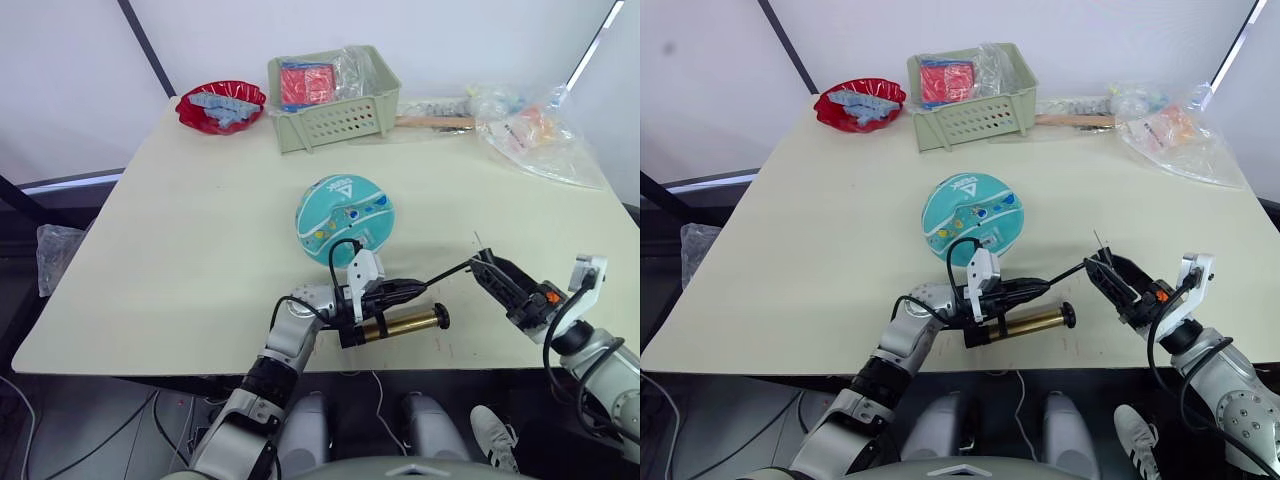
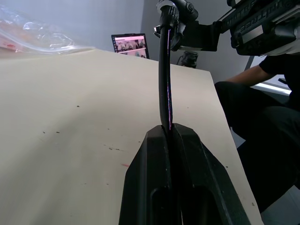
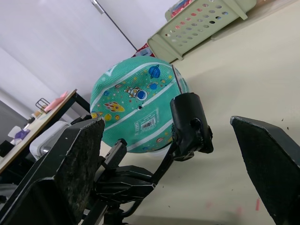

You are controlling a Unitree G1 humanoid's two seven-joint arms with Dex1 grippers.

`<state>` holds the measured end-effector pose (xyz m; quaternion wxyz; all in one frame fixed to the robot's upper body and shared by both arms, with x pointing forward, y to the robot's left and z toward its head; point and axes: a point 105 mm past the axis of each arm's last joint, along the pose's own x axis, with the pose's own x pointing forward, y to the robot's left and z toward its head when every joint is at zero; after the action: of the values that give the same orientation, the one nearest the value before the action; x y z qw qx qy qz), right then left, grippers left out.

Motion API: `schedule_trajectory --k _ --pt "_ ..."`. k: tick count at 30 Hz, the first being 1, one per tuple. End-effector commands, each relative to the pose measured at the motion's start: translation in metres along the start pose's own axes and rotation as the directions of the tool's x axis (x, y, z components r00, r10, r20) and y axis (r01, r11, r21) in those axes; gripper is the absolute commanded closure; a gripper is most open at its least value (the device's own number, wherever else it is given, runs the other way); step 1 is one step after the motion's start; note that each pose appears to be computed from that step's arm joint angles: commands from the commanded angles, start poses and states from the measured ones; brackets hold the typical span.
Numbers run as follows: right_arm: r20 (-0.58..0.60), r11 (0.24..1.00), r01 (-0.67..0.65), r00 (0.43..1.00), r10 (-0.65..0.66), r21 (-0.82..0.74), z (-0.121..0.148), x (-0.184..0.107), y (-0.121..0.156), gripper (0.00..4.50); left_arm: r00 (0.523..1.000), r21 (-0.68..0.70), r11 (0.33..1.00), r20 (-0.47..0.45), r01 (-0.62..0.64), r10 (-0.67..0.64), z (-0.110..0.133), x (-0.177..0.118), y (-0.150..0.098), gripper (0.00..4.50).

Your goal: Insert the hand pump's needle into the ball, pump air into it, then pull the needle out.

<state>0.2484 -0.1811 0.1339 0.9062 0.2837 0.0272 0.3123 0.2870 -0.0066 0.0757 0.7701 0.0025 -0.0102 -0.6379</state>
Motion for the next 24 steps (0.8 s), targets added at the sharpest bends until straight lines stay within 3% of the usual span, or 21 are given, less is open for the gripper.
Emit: schedule_trajectory --k 1,2,7,11,18,19,21,24 --pt "0.035 1.0 -0.006 0.999 0.007 -0.026 0.0093 0.001 0.0015 0.56 0.999 0.027 0.999 0.043 0.024 -0.025 0.0114 0.005 -0.0028 4.5" --pt "0.035 1.0 -0.006 0.999 0.007 -0.027 0.0092 0.0012 0.0015 0.72 0.999 0.027 0.999 0.043 0.025 -0.026 0.011 0.0051 -0.0031 4.5" --pt "0.035 0.999 -0.004 0.999 0.005 -0.033 0.0087 0.0013 0.0019 2.87 0.999 0.026 0.999 0.044 0.023 -0.024 0.0104 0.0056 -0.0034 4.5" --pt "0.031 0.999 -0.002 1.0 0.003 -0.036 0.0079 0.0008 0.0022 4.11 0.999 0.026 0.999 0.044 0.021 -0.023 0.0103 0.0057 -0.0039 4.5" --pt "0.029 0.998 0.004 1.0 -0.002 -0.064 0.0092 0.0025 0.002 4.12 0.999 0.015 1.0 0.035 0.014 -0.015 0.0075 0.0039 -0.0036 4.5" --pt "0.028 0.998 0.004 1.0 -0.002 -0.07 0.0093 0.0028 0.0018 4.12 0.999 0.015 1.0 0.033 0.012 -0.013 0.0072 0.0035 -0.003 3.93" --pt "0.023 0.996 0.004 1.0 -0.002 -0.09 0.0095 0.0032 0.0017 4.12 1.0 0.02 1.0 0.029 0.006 -0.006 0.0069 0.0023 -0.0016 3.36" --pt "0.014 0.993 0.001 1.0 0.0 -0.118 0.0095 0.0035 0.0019 4.12 1.0 0.025 1.0 0.027 0.0 0.0 0.007 0.0005 0.0002 2.01"
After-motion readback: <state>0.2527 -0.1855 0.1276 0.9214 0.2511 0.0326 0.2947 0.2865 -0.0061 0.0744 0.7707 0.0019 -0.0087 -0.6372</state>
